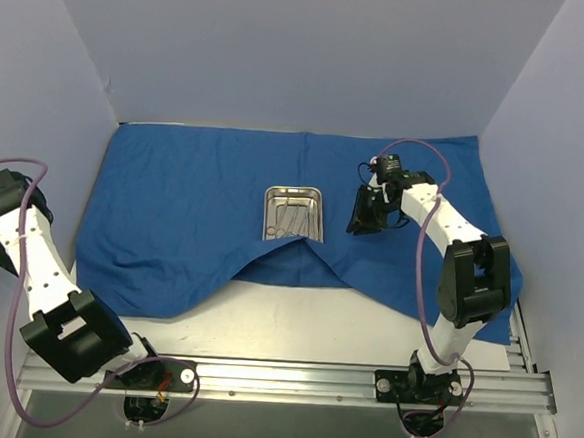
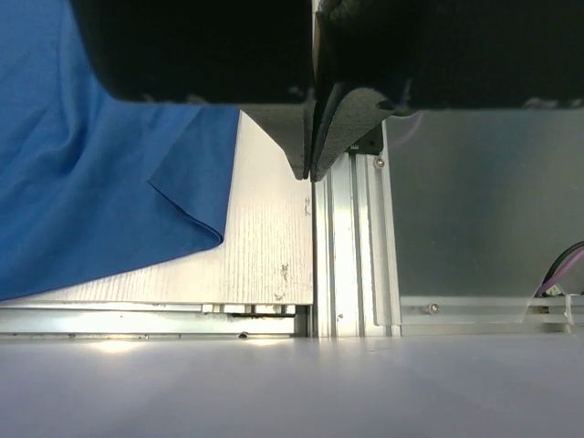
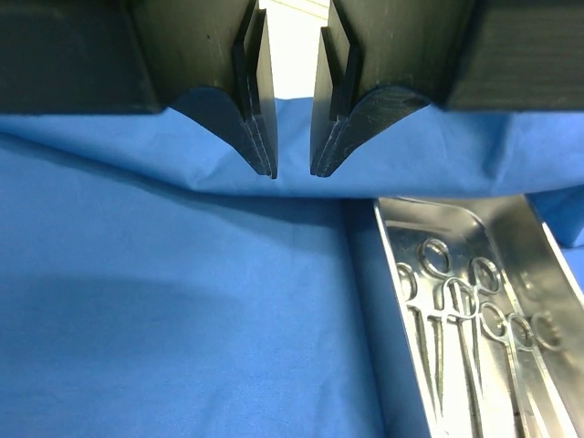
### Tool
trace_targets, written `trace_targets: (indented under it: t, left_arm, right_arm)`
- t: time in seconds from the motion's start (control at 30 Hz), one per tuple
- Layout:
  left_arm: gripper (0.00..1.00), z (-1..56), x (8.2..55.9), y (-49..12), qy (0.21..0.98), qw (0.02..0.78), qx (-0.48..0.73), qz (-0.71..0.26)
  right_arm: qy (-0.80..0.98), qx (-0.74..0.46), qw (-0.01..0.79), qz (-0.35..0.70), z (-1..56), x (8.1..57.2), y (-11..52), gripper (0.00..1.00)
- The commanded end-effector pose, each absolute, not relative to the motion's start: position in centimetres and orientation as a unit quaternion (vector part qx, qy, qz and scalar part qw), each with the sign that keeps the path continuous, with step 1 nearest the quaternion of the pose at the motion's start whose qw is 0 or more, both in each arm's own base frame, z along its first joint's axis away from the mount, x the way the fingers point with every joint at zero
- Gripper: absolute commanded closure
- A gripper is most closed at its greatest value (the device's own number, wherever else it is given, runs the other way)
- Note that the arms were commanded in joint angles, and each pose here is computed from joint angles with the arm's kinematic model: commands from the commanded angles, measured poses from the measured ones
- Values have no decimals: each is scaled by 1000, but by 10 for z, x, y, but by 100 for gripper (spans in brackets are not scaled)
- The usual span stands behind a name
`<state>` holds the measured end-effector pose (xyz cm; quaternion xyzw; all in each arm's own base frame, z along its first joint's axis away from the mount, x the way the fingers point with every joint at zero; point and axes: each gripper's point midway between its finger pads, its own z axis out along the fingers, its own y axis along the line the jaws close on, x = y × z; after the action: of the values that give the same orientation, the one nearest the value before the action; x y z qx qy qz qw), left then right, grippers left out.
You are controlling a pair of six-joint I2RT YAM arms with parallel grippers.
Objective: Open and lay out the surgical kit
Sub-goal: Open the surgical kit at the center of the board.
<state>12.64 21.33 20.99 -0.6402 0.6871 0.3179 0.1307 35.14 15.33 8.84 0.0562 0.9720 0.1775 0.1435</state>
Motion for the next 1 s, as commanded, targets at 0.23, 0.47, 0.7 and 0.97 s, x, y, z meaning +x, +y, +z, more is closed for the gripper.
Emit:
trace_targets:
  t: [0.23,0.47,0.7,0.97]
  left_arm:
    - [84,184,219,127,862,166,-455,148]
    - [98,114,258,89,899,59,-433,32]
    - [98,53,231,65,889,-73,-452,22]
    - [98,78,144,86,835,-164,-483,209]
  right_arm:
    - [970,57,164,168,109,335,140,78]
    - [968,71,172,169,109,338,136,78]
    - [967,76,169,177,103,343,138,78]
    - [966,76,162,185,90,347,142,78]
